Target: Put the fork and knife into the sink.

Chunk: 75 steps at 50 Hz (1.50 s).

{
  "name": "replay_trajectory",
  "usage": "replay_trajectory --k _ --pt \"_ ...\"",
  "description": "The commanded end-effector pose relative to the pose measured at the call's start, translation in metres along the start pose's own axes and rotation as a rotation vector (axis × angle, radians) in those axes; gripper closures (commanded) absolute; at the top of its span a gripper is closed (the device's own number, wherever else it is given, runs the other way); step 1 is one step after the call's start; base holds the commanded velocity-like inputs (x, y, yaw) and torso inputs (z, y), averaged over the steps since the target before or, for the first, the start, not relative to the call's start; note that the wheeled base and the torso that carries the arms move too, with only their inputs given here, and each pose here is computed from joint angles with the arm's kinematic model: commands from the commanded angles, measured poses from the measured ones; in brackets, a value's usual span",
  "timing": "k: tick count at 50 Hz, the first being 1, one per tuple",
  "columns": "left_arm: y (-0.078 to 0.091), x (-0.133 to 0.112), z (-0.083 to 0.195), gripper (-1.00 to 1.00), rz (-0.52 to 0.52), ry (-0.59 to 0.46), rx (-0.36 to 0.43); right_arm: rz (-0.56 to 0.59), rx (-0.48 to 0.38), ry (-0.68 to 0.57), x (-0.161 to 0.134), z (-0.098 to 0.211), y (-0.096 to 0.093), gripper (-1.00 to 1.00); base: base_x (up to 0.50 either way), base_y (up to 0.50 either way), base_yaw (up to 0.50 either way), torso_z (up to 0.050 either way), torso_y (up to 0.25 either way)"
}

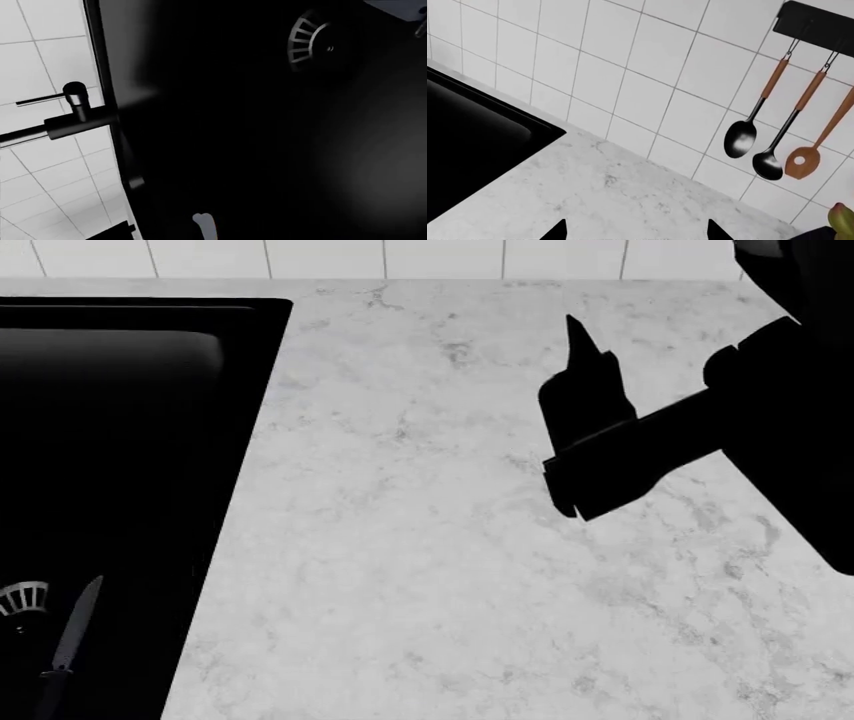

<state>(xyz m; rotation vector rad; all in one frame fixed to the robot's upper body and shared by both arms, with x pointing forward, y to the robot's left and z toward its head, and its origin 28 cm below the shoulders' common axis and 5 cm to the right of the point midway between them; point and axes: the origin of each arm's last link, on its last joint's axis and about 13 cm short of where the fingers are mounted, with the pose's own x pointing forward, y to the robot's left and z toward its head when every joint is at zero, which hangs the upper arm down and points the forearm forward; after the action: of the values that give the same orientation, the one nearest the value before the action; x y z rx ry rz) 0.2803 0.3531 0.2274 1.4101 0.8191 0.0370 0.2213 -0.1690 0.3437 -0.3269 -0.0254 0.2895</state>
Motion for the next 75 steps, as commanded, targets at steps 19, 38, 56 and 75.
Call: replay_trajectory --k 19,38,56,75 --pt "-0.021 0.011 0.009 1.00 -0.114 0.004 0.075 0.015 -0.006 -0.017 -0.003 0.002 0.001 -1.00 0.00 0.00 0.00 0.000 -0.001" --pt "-0.019 0.007 0.006 -1.00 -0.106 -0.005 0.076 0.012 -0.003 -0.017 -0.003 0.001 0.000 -1.00 0.00 0.00 0.00 0.000 0.000" --pt "0.018 -0.073 -0.018 -1.00 -0.120 -0.089 0.023 0.011 0.000 -0.016 -0.003 0.001 0.000 -1.00 0.00 0.00 0.00 0.000 0.001" --pt "0.028 -0.151 -0.044 -1.00 0.070 -0.377 -0.196 0.005 0.002 -0.018 -0.008 -0.001 -0.001 -1.00 0.00 0.00 0.00 0.000 0.000"
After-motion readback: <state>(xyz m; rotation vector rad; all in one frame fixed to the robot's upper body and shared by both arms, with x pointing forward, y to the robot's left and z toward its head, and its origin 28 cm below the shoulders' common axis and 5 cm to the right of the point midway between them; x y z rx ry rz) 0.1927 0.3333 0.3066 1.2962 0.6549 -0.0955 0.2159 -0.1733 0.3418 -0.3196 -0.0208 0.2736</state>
